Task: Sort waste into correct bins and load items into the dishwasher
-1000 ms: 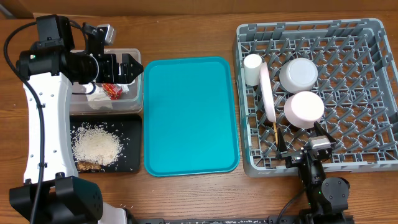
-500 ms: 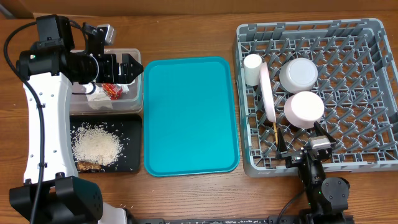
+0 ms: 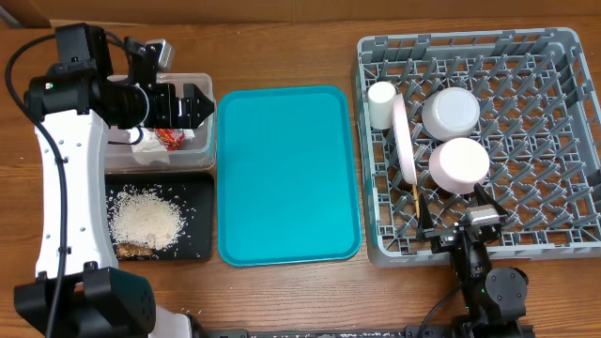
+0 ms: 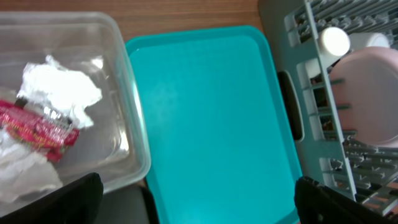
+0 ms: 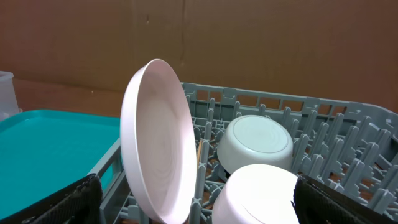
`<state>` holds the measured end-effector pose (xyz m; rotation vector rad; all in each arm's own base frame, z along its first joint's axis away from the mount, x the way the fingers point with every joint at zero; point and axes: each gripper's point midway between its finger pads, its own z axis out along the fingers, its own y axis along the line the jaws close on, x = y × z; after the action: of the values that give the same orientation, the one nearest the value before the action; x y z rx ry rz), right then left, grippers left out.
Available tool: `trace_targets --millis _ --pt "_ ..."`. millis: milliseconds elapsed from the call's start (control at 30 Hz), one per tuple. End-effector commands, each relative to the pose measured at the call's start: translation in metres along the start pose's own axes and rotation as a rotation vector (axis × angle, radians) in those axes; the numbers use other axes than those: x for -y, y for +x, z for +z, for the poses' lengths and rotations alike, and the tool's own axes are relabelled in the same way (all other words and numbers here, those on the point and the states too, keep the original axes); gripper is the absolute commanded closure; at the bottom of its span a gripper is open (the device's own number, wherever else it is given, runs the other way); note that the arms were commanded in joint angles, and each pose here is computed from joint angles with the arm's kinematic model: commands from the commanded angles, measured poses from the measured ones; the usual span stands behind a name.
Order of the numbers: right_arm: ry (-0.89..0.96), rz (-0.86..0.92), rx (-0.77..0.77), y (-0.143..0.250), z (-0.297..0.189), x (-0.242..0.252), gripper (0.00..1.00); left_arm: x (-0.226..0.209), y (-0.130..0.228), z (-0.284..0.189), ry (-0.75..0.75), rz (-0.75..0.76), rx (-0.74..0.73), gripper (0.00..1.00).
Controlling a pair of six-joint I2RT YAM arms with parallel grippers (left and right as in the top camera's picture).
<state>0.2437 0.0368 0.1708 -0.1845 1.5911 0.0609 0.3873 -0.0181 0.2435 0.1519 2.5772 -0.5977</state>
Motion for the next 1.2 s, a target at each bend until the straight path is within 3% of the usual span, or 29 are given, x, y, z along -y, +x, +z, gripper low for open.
trace_targets --millis 0,300,533,867,1167 --pt "-0.004 -0.004 0.007 0.001 0.000 -0.001 0.00 0.023 -0.006 -0.039 -0.065 0.074 0.086 0.00" --pt "-0.004 -0.004 0.007 0.001 0.000 -0.001 0.00 0.070 0.021 -0.110 -0.227 0.225 0.203 0.00" --pt "-0.004 -0.004 0.007 0.001 0.000 -0.001 0.00 0.106 0.058 -0.139 -0.203 0.322 0.293 0.00" --pt "-0.004 -0.004 0.007 0.001 0.000 -0.001 0.00 0.090 0.106 -0.107 -0.209 0.392 0.491 0.00" --pt "-0.004 -0.004 0.007 0.001 0.000 -0.001 0.00 0.077 0.110 -0.073 -0.199 0.461 0.754 0.00"
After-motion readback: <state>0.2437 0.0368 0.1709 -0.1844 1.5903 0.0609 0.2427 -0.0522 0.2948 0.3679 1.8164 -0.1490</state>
